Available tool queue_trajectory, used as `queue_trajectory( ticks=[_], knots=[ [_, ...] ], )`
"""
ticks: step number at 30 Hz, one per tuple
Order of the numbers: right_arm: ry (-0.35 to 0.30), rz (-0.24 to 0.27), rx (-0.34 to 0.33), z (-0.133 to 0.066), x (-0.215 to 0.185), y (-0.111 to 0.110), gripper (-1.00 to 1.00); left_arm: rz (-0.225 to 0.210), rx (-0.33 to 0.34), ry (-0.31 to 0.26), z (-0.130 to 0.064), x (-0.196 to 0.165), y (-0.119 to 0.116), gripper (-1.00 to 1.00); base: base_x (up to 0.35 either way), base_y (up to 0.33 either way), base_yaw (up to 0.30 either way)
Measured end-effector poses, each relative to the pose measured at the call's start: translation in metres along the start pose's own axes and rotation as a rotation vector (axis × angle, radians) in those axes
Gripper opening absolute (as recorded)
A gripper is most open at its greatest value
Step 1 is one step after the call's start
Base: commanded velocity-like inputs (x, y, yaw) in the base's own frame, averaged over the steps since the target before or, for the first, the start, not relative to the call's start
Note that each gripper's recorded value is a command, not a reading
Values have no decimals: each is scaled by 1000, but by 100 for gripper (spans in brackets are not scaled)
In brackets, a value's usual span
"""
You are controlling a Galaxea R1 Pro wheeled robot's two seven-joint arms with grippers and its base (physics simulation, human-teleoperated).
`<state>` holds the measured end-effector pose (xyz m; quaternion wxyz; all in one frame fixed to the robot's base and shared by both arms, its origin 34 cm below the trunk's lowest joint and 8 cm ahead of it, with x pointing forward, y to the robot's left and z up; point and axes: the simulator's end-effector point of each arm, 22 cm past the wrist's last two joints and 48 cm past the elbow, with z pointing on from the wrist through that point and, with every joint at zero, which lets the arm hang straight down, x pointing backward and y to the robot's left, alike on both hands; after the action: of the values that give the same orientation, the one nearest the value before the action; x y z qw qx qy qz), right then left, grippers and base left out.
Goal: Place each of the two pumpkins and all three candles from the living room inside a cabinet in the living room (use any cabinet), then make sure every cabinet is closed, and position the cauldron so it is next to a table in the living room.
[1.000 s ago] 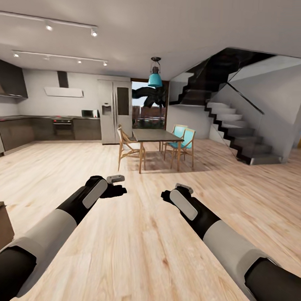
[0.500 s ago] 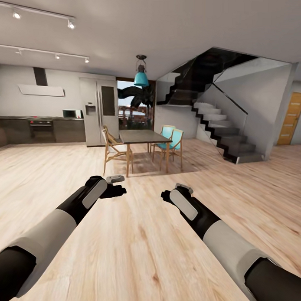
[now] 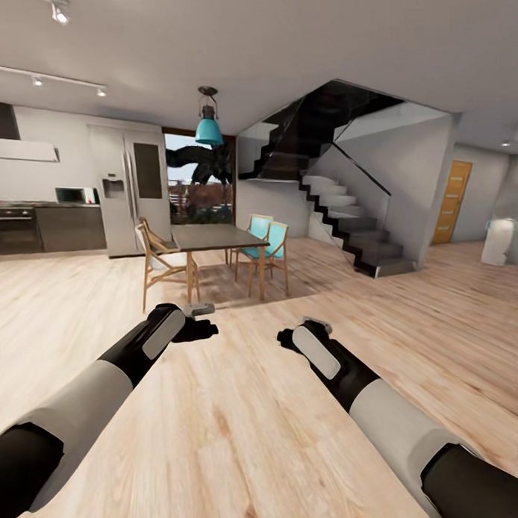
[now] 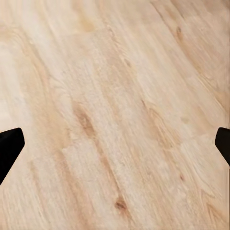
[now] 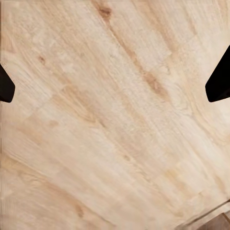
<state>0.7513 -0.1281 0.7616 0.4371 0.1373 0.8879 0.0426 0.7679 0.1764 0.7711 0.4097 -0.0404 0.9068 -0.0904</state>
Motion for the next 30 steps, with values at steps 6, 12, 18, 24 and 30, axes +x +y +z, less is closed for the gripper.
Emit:
queue_trajectory(
  ticks=[6,12,18,24,30],
  knots=[
    [41,-24,5,0,6,-4,100,-21,-28,58,12,21,13,100,337,94,-293],
    [69,-26,13,2,9,-11,100,-22,-32,65,13,24,15,100,337,93,-293],
    [83,-37,16,2,11,-12,100,-21,-31,67,13,25,14,100,337,93,-291],
    [99,-22,30,9,14,-24,100,-22,-33,72,16,26,16,100,337,97,-183],
    [206,-5,95,28,39,-66,100,-25,-40,85,21,32,20,100,337,108,-23]
  ],
)
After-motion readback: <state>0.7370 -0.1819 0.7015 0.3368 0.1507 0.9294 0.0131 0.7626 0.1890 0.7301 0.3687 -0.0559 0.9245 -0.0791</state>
